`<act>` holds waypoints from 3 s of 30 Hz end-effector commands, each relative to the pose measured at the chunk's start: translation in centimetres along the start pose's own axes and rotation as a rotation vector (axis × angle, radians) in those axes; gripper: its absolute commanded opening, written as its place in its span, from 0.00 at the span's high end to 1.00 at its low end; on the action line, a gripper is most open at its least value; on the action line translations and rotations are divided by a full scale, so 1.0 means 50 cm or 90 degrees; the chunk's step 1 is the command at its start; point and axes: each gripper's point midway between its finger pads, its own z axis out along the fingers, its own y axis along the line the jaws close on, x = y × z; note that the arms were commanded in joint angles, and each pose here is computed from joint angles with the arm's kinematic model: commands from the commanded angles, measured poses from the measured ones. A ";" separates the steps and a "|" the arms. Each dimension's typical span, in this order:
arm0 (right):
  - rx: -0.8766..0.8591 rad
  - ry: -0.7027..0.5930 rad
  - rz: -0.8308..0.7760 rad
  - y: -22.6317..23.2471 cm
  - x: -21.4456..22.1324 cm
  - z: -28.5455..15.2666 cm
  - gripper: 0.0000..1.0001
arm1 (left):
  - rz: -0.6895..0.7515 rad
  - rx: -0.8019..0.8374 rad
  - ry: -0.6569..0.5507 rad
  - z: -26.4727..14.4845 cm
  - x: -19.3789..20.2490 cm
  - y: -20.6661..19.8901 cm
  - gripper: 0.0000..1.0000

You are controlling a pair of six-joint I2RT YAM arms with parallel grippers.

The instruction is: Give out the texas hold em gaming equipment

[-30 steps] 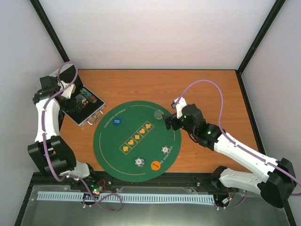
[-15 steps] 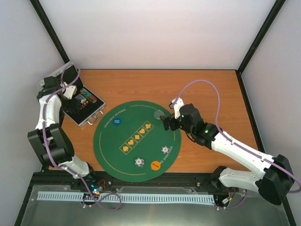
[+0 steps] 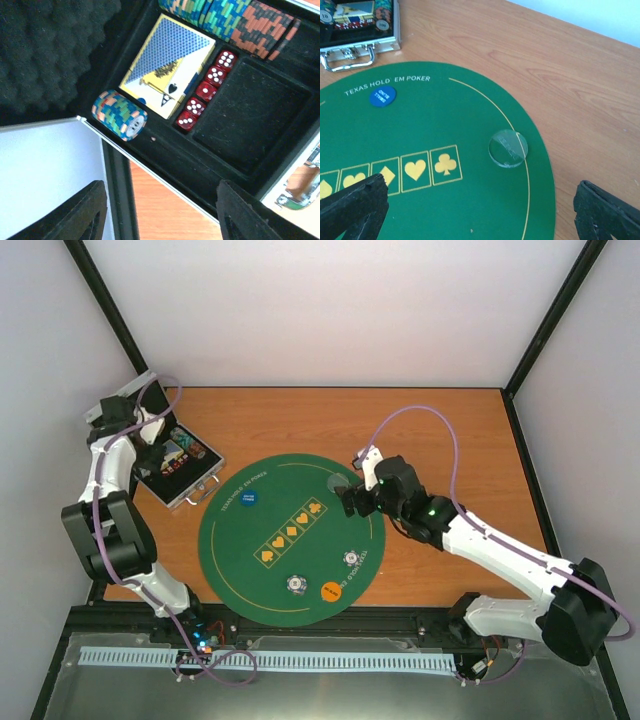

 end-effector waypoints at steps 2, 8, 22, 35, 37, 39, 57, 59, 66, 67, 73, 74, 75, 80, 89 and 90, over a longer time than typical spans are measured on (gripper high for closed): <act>-0.030 -0.002 0.013 0.019 -0.056 -0.002 0.00 | 0.051 -0.115 -0.023 0.014 -0.026 0.055 0.44; -0.071 0.008 0.059 0.045 -0.084 0.000 0.00 | 0.075 -0.141 -0.033 0.068 -0.031 0.063 0.47; -0.042 0.025 0.054 0.035 -0.077 -0.007 0.00 | 0.071 -0.177 -0.006 0.185 -0.012 0.077 0.58; -0.044 0.043 0.042 0.037 -0.060 0.003 0.00 | 0.072 -0.198 0.024 0.221 0.021 0.088 0.61; -0.044 0.044 0.043 0.037 -0.059 0.003 0.00 | 0.072 -0.186 0.023 0.226 0.022 0.081 0.61; -0.044 0.047 0.042 0.037 -0.056 0.003 0.00 | 0.071 -0.174 0.025 0.230 0.025 0.073 0.61; -0.046 0.049 0.042 0.038 -0.052 -0.001 0.00 | 0.073 -0.170 0.033 0.230 0.032 0.071 0.52; -0.047 0.050 0.041 0.038 -0.050 0.000 0.00 | 0.073 -0.174 0.028 0.227 0.023 0.077 0.51; -0.051 0.053 0.041 0.040 -0.047 -0.001 0.00 | 0.072 -0.183 0.032 0.238 0.018 0.085 0.51; -0.051 0.053 0.040 0.040 -0.047 -0.001 0.00 | 0.072 -0.184 0.034 0.240 0.019 0.086 0.51; -0.057 0.057 0.038 0.044 -0.047 0.003 0.00 | 0.075 -0.187 0.035 0.245 0.015 0.090 0.50; -0.058 0.057 0.038 0.045 -0.046 0.004 0.00 | 0.076 -0.187 0.039 0.249 0.019 0.090 0.51; -0.059 0.058 0.037 0.045 -0.045 0.005 0.00 | 0.077 -0.186 0.042 0.252 0.020 0.089 0.51; -0.060 0.060 0.036 0.046 -0.044 0.005 0.00 | 0.080 -0.165 0.053 0.268 0.037 0.074 0.51; -0.061 0.063 0.031 0.047 -0.041 0.009 0.00 | 0.096 -0.099 0.049 0.258 0.081 0.013 0.51; -0.063 0.065 0.030 0.048 -0.041 0.011 0.00 | 0.098 -0.088 0.046 0.257 0.082 0.005 0.51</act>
